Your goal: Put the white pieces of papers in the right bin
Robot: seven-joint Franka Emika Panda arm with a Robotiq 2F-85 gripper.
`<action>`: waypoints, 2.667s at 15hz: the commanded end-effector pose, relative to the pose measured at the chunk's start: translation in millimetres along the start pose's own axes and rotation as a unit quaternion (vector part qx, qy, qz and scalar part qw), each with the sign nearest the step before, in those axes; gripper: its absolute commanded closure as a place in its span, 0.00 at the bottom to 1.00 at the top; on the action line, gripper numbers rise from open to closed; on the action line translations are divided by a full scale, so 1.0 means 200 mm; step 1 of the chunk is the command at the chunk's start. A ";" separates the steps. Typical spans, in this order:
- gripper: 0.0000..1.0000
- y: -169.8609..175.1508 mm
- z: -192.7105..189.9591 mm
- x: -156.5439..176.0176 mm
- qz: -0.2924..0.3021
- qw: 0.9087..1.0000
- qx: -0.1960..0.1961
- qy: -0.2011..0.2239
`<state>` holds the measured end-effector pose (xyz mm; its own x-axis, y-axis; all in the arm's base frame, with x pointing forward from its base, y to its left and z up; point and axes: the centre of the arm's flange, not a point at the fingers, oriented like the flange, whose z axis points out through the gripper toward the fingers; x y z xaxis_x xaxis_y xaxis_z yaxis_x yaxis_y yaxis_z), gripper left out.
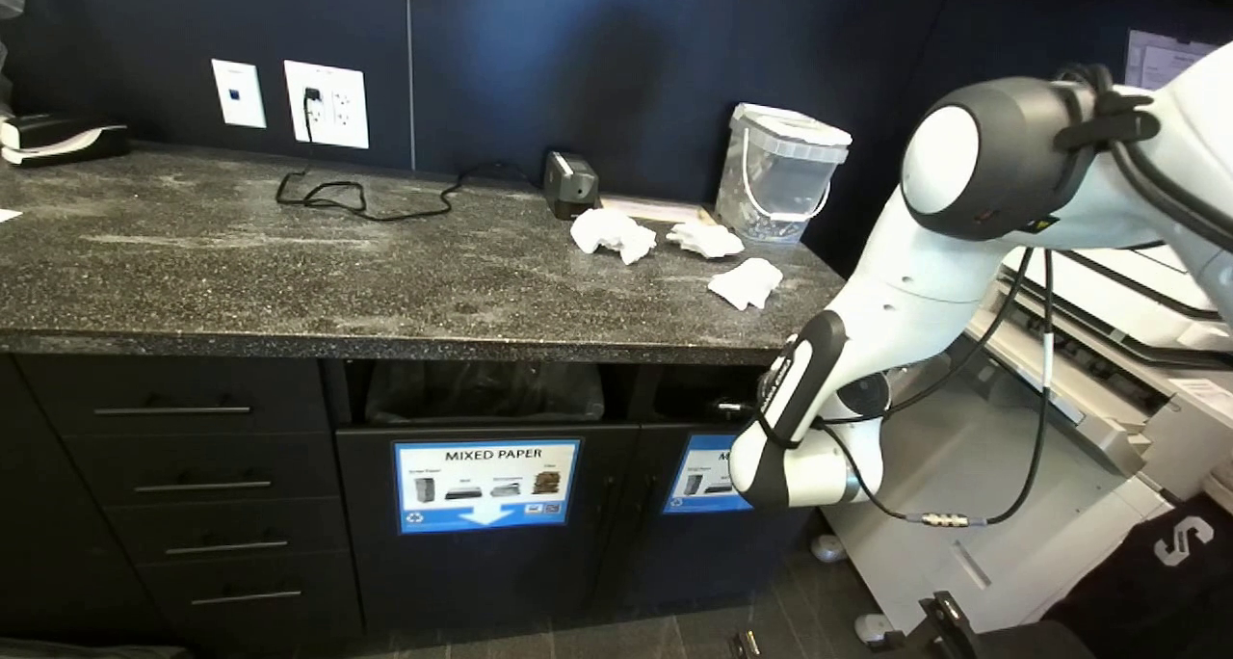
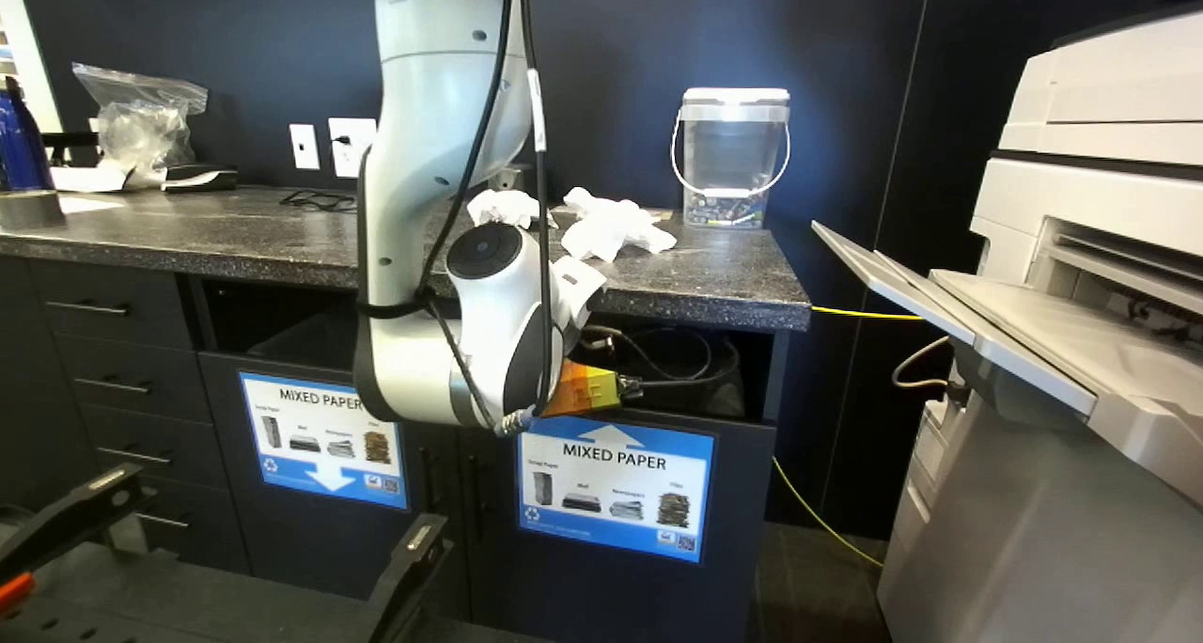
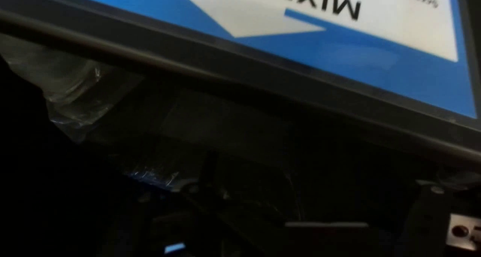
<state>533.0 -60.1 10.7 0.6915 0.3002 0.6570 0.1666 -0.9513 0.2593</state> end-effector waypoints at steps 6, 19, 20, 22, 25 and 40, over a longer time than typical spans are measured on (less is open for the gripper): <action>0.00 0.12 -0.49 0.32 -0.008 0.979 0.073 -0.192; 0.00 0.28 -0.73 1.15 0.062 0.962 0.126 -0.236; 0.00 0.22 -0.70 1.21 0.056 0.965 0.132 -0.221; 0.00 0.26 -0.64 1.34 0.042 0.971 0.141 -0.189; 0.00 0.25 -0.55 1.51 -0.002 0.978 0.152 -0.142; 0.00 0.05 -0.17 1.92 -0.292 0.932 0.204 0.059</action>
<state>744.9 38.9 295.2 0.4453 0.7136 0.5409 0.7143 -0.6474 0.2660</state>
